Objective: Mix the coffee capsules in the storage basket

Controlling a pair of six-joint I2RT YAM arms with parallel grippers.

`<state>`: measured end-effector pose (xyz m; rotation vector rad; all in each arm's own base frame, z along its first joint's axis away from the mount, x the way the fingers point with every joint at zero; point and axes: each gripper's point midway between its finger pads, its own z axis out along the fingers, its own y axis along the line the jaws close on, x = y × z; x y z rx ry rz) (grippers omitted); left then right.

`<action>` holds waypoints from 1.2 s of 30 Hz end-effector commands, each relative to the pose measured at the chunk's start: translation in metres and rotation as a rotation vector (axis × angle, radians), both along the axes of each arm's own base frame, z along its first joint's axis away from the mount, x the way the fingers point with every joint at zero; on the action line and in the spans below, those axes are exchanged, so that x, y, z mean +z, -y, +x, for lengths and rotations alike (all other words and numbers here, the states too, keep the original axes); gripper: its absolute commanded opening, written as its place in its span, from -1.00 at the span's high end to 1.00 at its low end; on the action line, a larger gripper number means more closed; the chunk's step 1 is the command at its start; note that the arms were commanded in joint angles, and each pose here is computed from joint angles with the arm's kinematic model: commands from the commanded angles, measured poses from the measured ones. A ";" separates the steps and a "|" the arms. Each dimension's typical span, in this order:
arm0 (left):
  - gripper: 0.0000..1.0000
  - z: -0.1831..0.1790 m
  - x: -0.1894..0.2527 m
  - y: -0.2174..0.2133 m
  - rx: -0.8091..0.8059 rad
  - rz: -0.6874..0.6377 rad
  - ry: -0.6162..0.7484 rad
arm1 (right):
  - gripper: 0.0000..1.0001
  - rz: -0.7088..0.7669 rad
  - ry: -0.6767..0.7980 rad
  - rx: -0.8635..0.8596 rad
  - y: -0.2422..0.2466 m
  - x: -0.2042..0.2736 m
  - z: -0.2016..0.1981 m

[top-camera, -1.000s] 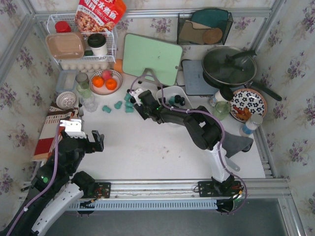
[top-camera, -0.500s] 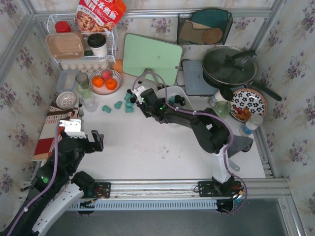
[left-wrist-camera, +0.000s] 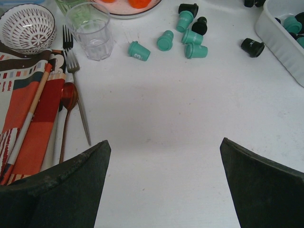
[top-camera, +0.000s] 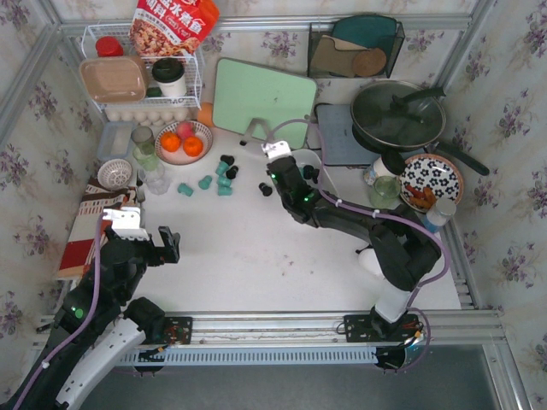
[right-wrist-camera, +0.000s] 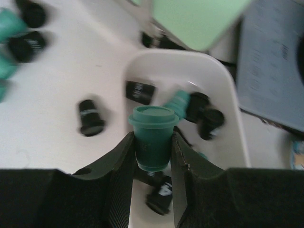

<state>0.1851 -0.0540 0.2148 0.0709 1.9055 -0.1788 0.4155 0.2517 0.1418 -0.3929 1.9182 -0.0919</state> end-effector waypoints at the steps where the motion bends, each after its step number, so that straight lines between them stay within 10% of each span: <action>1: -0.99 0.002 0.006 0.003 -0.008 -0.018 0.023 | 0.55 0.025 0.028 -0.208 0.048 -0.002 0.002; 7: -0.99 0.002 0.007 0.003 -0.007 -0.019 0.025 | 0.51 0.077 -0.056 -0.261 0.069 -0.031 -0.004; 19: -0.99 0.003 0.006 0.002 -0.003 -0.019 0.024 | -0.45 0.107 -0.129 -0.282 0.071 -0.043 -0.002; 36: -0.99 0.003 0.007 0.002 0.001 -0.028 0.024 | -0.32 0.197 -0.236 0.297 -0.084 -0.032 -0.028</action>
